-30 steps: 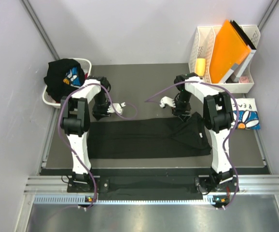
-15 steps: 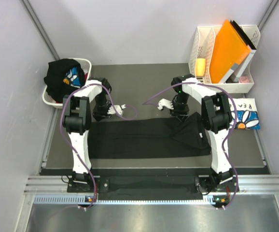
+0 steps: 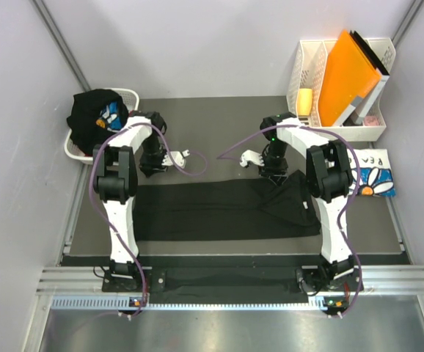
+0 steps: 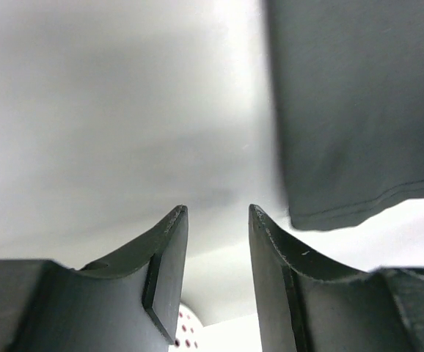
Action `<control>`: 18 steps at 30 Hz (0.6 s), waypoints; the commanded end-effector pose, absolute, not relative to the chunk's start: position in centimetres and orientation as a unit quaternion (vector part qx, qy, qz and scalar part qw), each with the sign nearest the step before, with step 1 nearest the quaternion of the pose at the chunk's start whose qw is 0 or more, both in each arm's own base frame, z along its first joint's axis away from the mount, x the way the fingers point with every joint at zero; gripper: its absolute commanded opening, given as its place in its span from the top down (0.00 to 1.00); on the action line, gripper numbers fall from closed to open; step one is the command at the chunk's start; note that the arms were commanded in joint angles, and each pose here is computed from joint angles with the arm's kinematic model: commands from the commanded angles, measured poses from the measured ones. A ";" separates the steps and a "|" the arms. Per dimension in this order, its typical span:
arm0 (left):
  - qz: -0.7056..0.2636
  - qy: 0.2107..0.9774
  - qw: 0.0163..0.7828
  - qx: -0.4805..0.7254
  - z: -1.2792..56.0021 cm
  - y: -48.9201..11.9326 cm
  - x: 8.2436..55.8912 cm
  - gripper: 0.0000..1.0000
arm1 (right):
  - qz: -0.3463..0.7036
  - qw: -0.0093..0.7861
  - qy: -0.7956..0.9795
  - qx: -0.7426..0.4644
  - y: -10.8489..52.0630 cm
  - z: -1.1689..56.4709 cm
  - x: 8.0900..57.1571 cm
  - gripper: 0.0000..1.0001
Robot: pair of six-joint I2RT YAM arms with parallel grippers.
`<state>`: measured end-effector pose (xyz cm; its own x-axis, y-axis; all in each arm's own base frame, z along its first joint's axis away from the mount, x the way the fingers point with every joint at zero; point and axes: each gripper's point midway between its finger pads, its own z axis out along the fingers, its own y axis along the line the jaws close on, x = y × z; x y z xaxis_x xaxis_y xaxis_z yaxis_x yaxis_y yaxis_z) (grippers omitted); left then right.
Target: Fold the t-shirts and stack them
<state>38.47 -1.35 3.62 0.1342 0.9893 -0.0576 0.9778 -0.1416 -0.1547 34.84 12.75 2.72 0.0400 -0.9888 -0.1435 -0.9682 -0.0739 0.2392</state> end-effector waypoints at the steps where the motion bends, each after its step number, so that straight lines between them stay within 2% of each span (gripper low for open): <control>1: 0.136 -0.645 0.068 -0.749 6.3 -1.6 34.6 0.56 | -0.139 0.038 -0.673 0.725 13.4 2.3 34.9 0.50; 7: 0.146 -0.635 0.086 -0.754 6.0 -1.4 33.0 0.55 | -0.131 0.036 -0.670 0.729 13.4 2.1 35.2 0.50; 18: 0.153 -0.633 0.072 -0.755 6.7 -2.1 32.2 0.54 | -0.124 0.036 -0.670 0.731 13.5 1.9 35.3 0.48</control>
